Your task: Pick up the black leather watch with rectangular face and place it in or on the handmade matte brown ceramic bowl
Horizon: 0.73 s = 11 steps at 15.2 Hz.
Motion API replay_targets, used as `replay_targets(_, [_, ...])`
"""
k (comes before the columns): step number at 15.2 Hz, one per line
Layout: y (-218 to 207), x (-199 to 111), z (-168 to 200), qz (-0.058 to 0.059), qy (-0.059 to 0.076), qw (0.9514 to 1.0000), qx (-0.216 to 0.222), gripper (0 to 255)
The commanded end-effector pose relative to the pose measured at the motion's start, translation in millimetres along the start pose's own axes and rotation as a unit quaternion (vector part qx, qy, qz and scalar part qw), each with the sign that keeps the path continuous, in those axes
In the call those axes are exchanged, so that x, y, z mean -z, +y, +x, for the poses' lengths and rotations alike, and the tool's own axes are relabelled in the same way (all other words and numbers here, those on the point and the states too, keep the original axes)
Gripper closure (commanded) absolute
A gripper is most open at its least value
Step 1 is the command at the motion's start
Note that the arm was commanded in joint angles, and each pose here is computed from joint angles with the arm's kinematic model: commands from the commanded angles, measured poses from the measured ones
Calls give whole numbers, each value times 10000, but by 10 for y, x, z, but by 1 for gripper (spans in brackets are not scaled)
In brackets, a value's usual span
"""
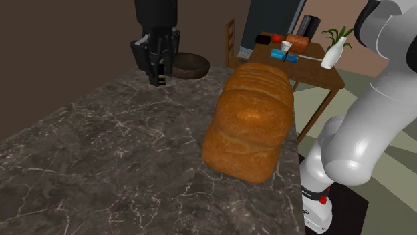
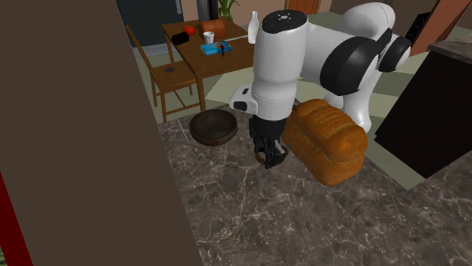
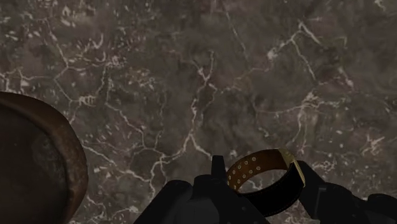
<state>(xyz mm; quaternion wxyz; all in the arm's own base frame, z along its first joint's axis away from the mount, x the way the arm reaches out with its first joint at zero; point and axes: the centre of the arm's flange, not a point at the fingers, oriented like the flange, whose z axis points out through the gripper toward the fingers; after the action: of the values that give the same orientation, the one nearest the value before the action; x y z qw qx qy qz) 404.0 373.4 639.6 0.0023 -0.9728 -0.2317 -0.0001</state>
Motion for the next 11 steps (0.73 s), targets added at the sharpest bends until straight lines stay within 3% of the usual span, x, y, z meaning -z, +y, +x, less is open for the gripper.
replay_targets(1, [-5, 103, -8, -1, -1, 10000, 0, 255])
replay_targets(5, [-6, 301, -8, -1, -1, 10000, 0, 255])
replay_targets(11, [769, 295, 156, -1, -1, 10000, 0, 255])
